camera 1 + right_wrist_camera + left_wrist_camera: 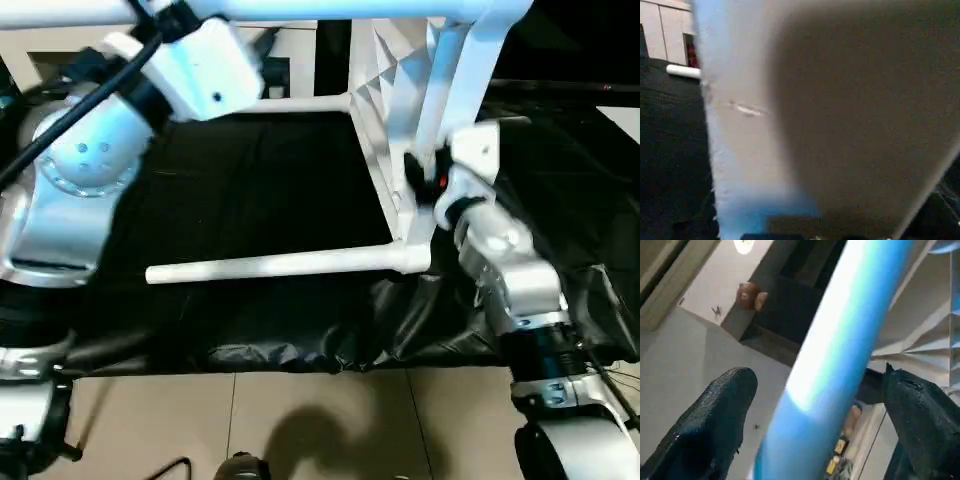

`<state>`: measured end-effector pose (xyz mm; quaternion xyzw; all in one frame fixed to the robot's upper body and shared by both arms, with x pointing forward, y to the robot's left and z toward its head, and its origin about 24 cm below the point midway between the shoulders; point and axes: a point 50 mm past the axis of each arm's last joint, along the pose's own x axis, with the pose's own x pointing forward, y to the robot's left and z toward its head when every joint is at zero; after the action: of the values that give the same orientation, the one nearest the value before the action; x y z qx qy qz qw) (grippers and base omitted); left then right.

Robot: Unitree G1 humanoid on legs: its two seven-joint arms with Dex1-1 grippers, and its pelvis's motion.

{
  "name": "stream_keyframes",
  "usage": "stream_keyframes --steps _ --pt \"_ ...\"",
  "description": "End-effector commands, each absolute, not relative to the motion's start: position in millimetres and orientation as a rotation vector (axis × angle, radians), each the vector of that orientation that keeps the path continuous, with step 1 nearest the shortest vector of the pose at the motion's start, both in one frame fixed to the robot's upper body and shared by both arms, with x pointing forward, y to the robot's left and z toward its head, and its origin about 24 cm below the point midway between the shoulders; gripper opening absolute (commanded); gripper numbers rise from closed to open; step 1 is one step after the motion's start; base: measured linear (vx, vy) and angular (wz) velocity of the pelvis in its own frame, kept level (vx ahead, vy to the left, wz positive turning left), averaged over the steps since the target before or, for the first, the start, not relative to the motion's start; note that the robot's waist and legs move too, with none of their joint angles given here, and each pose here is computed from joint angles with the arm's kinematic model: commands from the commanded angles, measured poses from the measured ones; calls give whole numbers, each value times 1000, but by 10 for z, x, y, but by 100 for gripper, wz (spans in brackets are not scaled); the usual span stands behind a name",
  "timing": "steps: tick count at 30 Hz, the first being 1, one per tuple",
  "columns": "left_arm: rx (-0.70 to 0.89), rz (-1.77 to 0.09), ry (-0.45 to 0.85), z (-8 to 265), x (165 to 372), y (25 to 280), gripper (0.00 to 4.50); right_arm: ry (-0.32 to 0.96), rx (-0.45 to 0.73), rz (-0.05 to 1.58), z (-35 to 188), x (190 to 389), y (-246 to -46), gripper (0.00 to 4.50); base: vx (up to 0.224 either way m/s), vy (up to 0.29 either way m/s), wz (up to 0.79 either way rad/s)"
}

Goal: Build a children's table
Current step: Flip table

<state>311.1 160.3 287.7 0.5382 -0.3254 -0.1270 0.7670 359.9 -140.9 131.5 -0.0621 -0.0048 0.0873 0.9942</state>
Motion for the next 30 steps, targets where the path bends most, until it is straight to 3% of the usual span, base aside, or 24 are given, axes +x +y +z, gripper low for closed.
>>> stream_keyframes --steps 1,2,3,12,23,30 --pt "1177 -273 -702 2877 3123 1617 450 -15 -125 172 1302 3600 -1426 291 0 0 0" --pt "1176 -265 -697 2876 3137 1629 432 -17 -124 172 1304 3605 -1426 295 0 0 0" --pt "1168 -263 -691 2872 3160 1644 414 -22 -119 174 1303 3611 -1425 265 0 0 0" --pt "1154 -247 -664 2875 3218 1611 345 -42 -126 190 1308 3643 -1409 203 0 0 0" --pt "1110 -253 -661 2942 3139 1515 265 -79 -156 217 1356 3666 -1317 195 0 0 0" --pt "927 -309 -655 2888 3162 1372 248 -147 -265 232 1562 3720 -1433 194 0 0 0"
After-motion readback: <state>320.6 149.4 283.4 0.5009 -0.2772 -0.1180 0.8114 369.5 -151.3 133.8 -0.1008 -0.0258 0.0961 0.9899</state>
